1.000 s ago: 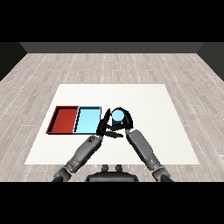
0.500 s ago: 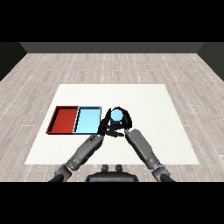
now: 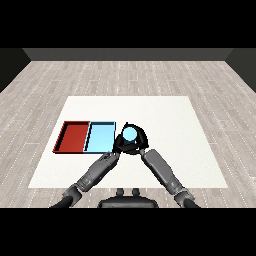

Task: Pick the blue can and put it in the blue box

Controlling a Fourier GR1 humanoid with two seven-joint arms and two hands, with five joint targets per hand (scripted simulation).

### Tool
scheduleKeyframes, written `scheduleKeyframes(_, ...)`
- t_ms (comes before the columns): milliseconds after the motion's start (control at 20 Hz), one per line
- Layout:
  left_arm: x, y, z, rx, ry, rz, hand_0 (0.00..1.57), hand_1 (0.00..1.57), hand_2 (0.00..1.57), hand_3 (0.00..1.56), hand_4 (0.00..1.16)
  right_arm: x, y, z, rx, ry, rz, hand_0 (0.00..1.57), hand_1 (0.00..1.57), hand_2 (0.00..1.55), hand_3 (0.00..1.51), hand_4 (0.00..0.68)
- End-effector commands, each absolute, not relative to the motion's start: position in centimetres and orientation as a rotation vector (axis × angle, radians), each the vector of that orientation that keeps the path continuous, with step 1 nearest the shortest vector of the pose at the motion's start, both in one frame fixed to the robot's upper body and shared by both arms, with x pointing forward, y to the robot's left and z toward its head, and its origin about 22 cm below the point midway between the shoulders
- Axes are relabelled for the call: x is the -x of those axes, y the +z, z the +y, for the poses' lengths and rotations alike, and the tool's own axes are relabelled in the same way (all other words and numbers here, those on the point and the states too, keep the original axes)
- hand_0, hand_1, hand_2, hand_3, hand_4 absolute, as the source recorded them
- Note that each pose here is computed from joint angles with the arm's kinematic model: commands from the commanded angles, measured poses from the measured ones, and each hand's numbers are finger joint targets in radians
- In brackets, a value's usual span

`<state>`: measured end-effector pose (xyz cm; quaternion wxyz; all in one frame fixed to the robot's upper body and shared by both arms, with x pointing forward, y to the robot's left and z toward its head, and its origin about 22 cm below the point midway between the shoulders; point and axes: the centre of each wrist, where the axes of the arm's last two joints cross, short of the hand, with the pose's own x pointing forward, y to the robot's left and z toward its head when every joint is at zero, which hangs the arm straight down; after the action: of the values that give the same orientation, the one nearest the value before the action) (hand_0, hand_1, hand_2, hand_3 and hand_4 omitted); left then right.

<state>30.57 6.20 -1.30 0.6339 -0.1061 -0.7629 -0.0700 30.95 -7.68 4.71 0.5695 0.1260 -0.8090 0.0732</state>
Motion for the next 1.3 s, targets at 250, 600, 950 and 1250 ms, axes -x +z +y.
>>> scheduleKeyframes(250, -30.4, -1.8, 4.6, 0.266, -0.194, -1.742, 0.00, 0.00, 0.00, 0.00, 0.00, -30.3, 5.7, -6.0, -0.342, 0.181, -1.882, 1.44, 1.44, 1.45, 1.36, 0.483)
scheduleKeyframes(600, -30.5, -1.7, 5.0, 0.102, -0.078, -1.702, 1.57, 1.57, 1.57, 1.51, 1.16, -29.9, 4.9, -6.2, -0.353, 0.184, -1.909, 1.44, 1.44, 1.46, 1.38, 0.517)
scheduleKeyframes(950, -31.6, -0.1, 4.4, 0.059, -0.103, -1.689, 1.57, 1.57, 1.55, 1.46, 1.14, -30.7, 5.0, -7.0, -0.367, 0.173, -1.912, 1.42, 1.42, 1.46, 1.38, 0.531)
scheduleKeyframes(1250, -32.6, 0.6, 5.0, 0.019, -0.096, -1.726, 1.57, 1.57, 1.56, 1.47, 1.14, -31.8, 4.8, -5.9, -0.349, 0.176, -1.909, 1.33, 1.33, 1.40, 1.30, 0.496)
